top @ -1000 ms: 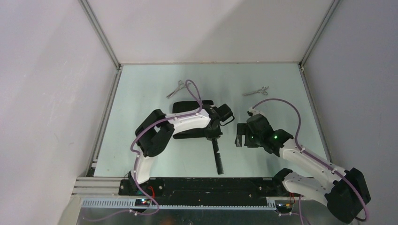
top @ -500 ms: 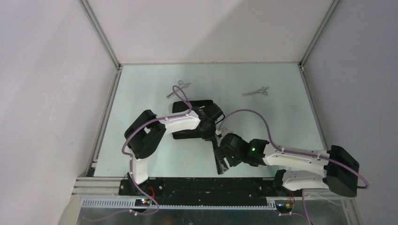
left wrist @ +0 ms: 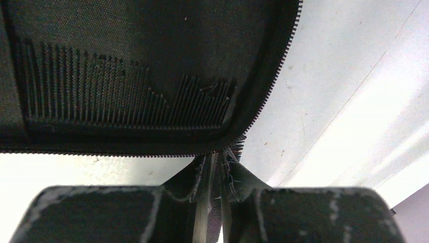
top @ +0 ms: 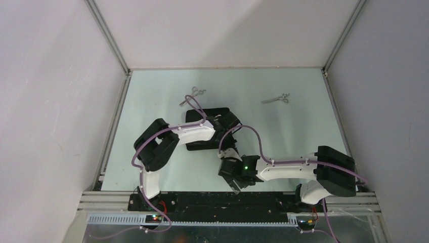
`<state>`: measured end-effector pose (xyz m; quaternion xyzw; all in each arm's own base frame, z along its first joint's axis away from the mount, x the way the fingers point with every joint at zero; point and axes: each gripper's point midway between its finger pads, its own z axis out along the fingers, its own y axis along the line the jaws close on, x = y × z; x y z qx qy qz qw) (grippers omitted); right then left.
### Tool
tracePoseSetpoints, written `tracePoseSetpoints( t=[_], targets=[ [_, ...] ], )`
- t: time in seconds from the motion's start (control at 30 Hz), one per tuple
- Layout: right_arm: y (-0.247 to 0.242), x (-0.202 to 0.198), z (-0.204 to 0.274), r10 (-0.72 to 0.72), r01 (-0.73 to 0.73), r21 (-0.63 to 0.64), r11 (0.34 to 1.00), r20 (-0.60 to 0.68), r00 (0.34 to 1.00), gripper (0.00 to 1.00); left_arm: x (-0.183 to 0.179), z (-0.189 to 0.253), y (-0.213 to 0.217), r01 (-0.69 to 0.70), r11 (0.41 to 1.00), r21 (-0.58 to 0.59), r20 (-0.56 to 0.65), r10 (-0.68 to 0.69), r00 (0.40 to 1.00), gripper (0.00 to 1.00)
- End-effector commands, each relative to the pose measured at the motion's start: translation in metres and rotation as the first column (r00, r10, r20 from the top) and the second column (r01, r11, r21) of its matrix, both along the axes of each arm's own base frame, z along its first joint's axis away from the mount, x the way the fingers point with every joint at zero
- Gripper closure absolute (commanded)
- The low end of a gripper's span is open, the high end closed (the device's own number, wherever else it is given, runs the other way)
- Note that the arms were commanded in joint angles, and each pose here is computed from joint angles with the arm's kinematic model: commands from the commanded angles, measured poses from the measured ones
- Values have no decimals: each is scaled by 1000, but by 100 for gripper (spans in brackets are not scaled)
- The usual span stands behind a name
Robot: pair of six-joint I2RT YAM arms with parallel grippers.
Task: Sort the hair-cutting tools
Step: Pick up the comb at the center of the board.
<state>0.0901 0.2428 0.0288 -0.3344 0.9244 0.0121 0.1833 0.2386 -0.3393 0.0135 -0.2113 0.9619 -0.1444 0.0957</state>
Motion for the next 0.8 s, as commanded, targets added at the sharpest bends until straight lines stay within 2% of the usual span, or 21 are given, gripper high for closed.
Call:
tracePoseSetpoints(
  t=[0.0, 0.53, 0.77],
  targets=[
    [-10, 11, 10, -94, 97, -39, 995, 64, 994, 20, -9, -30, 19, -31, 996, 87, -33, 34, 999, 84],
    [-28, 2, -14, -211, 208, -37, 977, -109, 971, 54, -15, -36, 22, -54, 994, 94, -58, 60, 997, 84],
    [-40, 2, -28, -266, 258, -65, 964, -163, 950, 58, -15, -35, 22, -61, 994, 91, -57, 66, 996, 83]
  ],
)
